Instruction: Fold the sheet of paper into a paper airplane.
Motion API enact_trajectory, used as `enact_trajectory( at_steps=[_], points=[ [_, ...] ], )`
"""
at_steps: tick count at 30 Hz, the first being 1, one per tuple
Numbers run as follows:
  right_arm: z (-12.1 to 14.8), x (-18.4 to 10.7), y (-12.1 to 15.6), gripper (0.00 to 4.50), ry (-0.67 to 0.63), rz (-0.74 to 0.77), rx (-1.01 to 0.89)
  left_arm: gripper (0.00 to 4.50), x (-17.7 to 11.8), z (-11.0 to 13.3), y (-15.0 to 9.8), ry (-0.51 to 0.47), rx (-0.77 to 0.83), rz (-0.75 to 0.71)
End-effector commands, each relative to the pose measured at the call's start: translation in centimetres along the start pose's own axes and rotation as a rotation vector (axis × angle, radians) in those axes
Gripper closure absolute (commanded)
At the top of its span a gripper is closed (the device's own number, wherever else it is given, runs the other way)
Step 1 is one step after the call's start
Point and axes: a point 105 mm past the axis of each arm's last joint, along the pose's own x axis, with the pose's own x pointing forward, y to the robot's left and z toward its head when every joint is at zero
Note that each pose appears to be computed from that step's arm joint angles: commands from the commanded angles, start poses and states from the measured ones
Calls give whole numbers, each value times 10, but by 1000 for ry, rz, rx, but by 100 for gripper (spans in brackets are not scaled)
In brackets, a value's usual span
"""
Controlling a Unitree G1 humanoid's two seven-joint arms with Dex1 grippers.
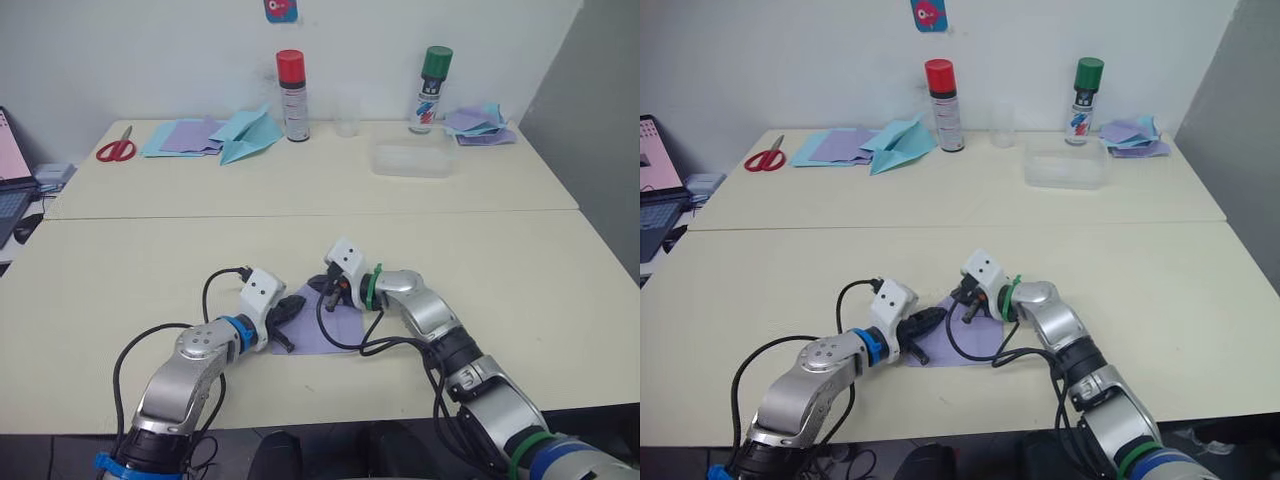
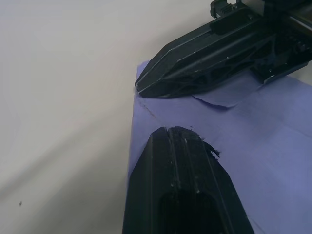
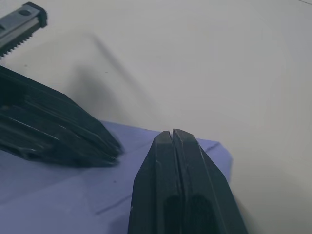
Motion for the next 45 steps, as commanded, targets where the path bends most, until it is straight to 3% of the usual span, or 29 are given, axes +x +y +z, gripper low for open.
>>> enact_trajectory(
  at_steps=[1, 8, 18, 22, 24, 26, 29, 33, 37, 40, 45],
  points=[
    [22, 2, 9, 450, -64, 16, -10, 449, 1, -22, 5, 101, 11, 17],
    [-13, 2, -4, 450, 71, -81, 12, 449, 1, -26, 8, 128, 14, 17],
    [-34, -24, -49, 450, 125, -306, 52, 449, 3, -31, 7, 140, 4, 11],
    [-27, -25, -53, 450, 80, -331, 76, 449, 5, -30, 6, 138, 9, 4],
    [-10, -25, -46, 450, -4, -285, 106, 449, 7, -29, 6, 135, 14, 1],
    [10, -34, -39, 450, -79, -222, 120, 449, 9, -27, 6, 129, 20, -4],
    [22, -62, -41, 450, -78, -176, 116, 449, 11, -25, 5, 115, 22, -10],
    [12, -104, -35, 359, 41, -103, 246, 450, 10, -27, 5, 115, 26, -15],
    [4, -118, -21, 221, 109, -54, 504, 450, 10, -28, 7, 114, 30, -14],
    [-3, -124, -14, 221, 149, -30, 714, 450, 10, -27, 7, 113, 31, -13],
    [-15, -123, -16, 221, 185, -53, 874, 450, 10, -28, 4, 112, 28, -15]
  ],
)
